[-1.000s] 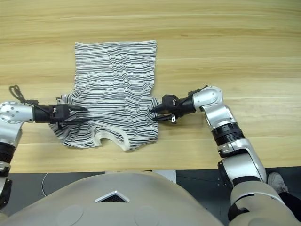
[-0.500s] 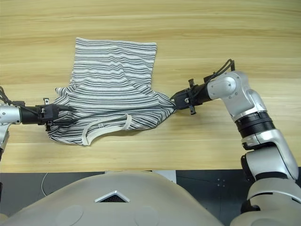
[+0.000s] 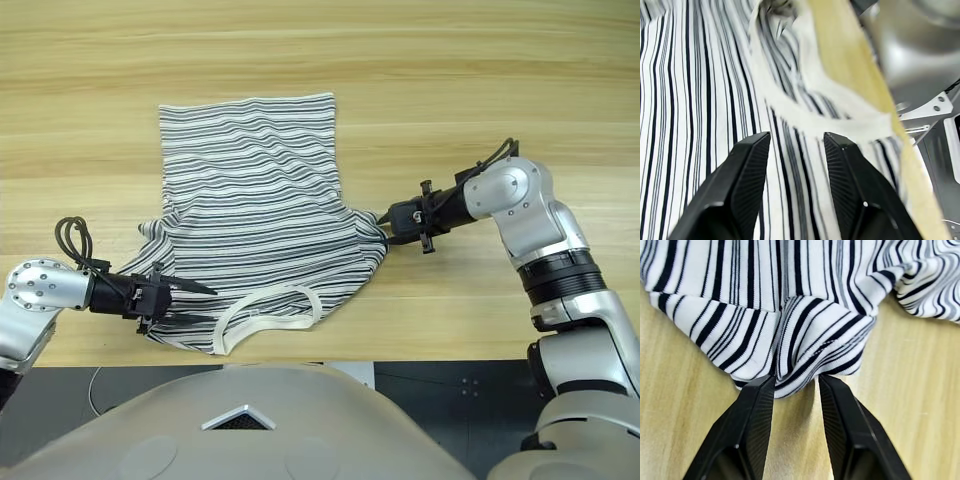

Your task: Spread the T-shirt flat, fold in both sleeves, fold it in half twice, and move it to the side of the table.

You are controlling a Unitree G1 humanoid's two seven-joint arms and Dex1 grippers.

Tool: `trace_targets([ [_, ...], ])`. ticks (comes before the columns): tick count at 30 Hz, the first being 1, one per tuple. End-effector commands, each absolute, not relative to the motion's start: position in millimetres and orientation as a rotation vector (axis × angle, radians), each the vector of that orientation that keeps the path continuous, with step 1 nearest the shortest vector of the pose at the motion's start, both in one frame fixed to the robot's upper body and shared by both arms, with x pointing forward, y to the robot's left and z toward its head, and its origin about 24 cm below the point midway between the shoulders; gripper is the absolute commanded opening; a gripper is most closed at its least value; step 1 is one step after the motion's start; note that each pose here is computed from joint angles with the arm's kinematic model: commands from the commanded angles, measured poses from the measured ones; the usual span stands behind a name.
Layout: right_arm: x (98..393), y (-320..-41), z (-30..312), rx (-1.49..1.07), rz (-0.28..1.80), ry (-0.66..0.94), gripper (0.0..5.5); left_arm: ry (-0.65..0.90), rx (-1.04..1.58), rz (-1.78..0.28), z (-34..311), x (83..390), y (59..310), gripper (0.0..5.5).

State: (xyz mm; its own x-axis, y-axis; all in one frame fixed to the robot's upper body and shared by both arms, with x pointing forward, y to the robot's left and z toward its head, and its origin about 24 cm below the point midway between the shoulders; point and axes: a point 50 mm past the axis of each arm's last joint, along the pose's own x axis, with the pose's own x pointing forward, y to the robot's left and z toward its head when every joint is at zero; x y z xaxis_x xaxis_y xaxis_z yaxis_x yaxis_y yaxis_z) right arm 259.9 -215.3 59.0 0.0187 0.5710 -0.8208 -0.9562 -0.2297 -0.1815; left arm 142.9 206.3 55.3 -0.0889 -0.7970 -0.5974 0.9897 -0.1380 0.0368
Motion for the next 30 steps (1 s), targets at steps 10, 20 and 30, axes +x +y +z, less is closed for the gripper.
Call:
trace_targets([
  [10,231,-198,128,-0.568,1.803,0.382,1.59,0.441,0.647,-1.537,75,165,214,1.98],
  [20,214,-160,45,-0.440,1.796,0.449,1.59,0.621,0.647,-1.354,-8,195,234,1.98],
  [30,262,-114,-2,-0.484,1.559,0.368,1.59,0.672,0.638,-1.268,-20,198,269,1.98],
])
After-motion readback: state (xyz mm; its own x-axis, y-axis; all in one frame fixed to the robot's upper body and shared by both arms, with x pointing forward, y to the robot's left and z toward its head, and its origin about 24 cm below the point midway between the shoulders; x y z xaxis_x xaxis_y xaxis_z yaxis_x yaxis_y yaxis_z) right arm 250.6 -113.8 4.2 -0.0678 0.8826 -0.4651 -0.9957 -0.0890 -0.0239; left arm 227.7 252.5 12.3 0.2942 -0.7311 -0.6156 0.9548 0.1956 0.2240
